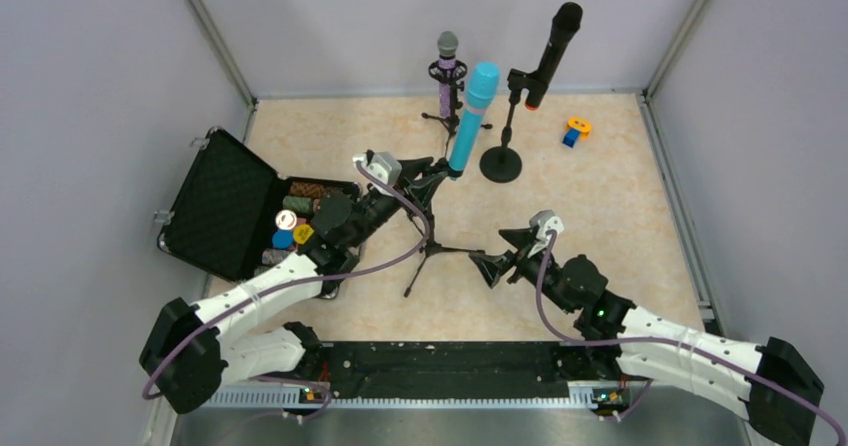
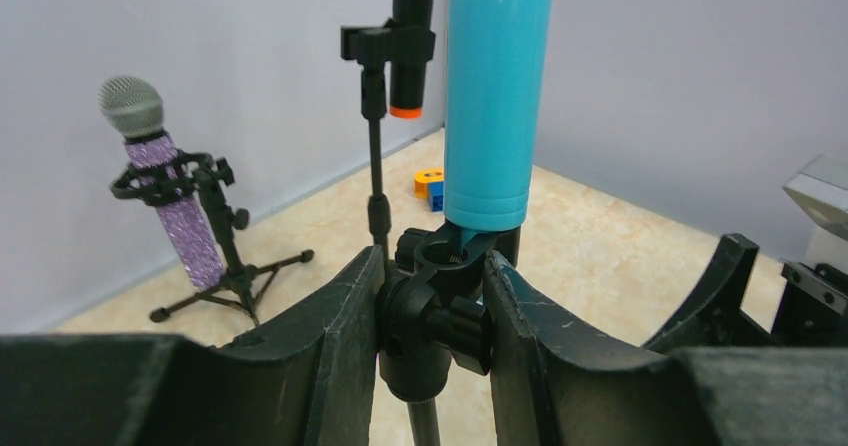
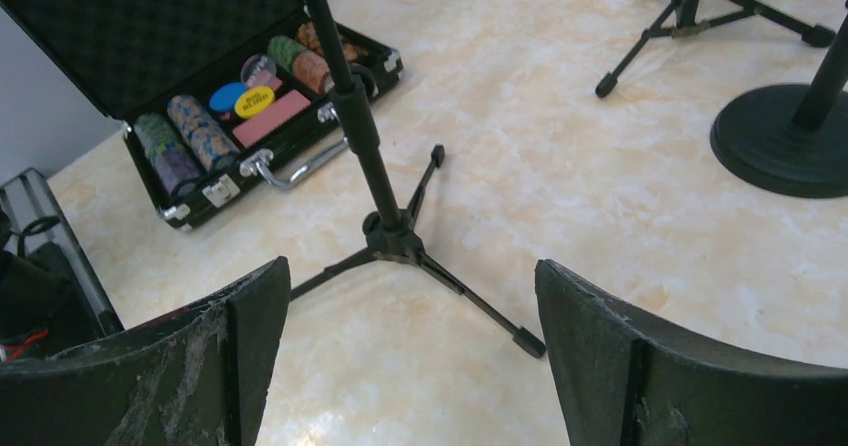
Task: Attach the microphones to the stand
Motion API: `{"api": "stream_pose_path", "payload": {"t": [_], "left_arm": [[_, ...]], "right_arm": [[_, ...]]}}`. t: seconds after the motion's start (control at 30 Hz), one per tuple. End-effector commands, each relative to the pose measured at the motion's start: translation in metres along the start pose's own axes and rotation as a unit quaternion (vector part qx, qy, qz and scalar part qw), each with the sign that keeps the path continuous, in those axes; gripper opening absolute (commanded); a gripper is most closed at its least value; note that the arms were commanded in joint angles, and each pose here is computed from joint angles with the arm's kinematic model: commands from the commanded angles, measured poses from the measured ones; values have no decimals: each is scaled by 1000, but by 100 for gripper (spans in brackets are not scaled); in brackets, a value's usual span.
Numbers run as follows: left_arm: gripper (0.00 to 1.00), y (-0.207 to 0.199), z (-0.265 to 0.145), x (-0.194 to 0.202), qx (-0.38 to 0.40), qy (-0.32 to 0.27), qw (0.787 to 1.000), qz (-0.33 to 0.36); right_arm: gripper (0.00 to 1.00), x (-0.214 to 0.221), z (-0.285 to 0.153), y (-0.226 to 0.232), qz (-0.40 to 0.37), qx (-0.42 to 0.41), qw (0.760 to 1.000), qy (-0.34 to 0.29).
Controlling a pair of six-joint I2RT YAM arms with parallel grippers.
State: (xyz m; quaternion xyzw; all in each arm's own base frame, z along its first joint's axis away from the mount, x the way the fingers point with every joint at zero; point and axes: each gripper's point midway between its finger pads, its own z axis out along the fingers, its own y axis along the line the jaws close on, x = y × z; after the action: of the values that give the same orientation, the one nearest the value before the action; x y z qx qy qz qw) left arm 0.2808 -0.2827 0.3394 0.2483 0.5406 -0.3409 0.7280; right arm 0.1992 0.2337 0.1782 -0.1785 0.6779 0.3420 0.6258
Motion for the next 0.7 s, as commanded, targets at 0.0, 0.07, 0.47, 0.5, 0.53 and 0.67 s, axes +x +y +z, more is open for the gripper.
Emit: {"api": "stream_pose_path", "payload": {"t": [0.0,0.07,0.47,0.5,0.53,0.67], "left_arm": [[0,4,-14,-20,-16,-83,996,-1],[0,4,-23,-7,-20,-78,997,-11],[5,-5,-47,26,-1,-24,1000,-14],[10,-6,-48,27,0,-22,1000,-14],[16,-6,-49,27,2,-21,1000,-13],[43,-12,-50,29,18,-13,1000,-11]], "right_arm": [[89,0,-1,-4,8,10,1000,-10],[89,2,-1,-5,9,11,1000,-7],[89,5,0,-3,11,7,1000,0],[89,5,1,-3,11,8,1000,0],[89,5,1,-3,11,7,1000,0],[89,5,1,-3,13,7,1000,0]]}}
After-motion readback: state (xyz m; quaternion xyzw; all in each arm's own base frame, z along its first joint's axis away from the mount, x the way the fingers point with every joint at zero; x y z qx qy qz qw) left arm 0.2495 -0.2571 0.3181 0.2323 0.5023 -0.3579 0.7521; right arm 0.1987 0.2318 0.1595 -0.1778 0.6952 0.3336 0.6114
